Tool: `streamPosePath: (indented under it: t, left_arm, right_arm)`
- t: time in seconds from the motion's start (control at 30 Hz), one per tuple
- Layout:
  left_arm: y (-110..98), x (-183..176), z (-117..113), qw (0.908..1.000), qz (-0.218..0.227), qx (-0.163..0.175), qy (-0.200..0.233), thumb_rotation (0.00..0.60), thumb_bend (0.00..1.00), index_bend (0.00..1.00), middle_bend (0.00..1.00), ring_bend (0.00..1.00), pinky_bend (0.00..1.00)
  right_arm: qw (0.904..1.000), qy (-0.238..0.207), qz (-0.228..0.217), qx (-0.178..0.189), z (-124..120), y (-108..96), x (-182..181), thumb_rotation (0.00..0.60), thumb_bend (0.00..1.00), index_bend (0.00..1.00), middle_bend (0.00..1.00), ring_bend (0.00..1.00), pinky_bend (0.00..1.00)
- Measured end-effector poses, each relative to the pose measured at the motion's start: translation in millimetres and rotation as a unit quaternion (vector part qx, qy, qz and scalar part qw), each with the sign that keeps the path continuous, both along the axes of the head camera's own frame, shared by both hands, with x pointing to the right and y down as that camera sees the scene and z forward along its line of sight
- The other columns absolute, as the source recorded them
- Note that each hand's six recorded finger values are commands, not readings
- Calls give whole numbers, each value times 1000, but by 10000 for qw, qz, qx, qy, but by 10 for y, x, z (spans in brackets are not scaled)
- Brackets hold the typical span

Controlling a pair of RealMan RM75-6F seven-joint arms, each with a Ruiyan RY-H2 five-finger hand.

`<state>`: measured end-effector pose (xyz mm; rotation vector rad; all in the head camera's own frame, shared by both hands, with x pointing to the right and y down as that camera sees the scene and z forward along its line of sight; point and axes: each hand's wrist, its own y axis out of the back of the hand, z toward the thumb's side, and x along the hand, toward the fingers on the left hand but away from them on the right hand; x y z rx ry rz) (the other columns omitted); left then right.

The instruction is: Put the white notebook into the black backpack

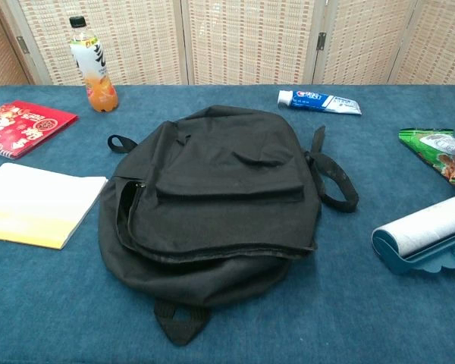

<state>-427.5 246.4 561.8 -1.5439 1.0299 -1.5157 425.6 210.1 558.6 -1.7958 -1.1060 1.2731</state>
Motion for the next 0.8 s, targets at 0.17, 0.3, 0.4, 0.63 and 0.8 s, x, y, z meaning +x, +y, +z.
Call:
streamPosePath:
  t: [0.17, 0.3, 0.4, 0.63, 0.8]
  left_arm:
    - [11, -5, 9, 10000, -6, -23, 11, 600, 228, 216, 251, 184, 161]
    - [9, -13, 22, 10000, 49, 7, 37, 600, 228, 217, 251, 185, 162]
    - [4, -13, 39, 9999, 86, 27, 74, 600, 229, 217, 251, 184, 162]
    - [-39, 41, 166, 9992, 367, -6, 179, 600, 229, 224, 251, 184, 161]
    - [-100, 159, 424, 9961, 810, -166, 302, 600, 228, 211, 240, 178, 161]
  right_arm:
    - [10000, -35, -55, 9, 8, -23, -55, 600, 200, 32, 124, 88, 68]
    - [10000, -38, -62, 40, -7, -10, -56, 600, 199, 32, 123, 87, 68]
    - [9999, -18, -31, 98, -37, 10, -39, 600, 200, 32, 123, 88, 68]
    - [9997, 25, 20, 225, -115, 53, -6, 600, 200, 31, 123, 88, 68]
    - [9996, 28, -19, 293, -153, 66, -21, 600, 199, 32, 123, 88, 68]
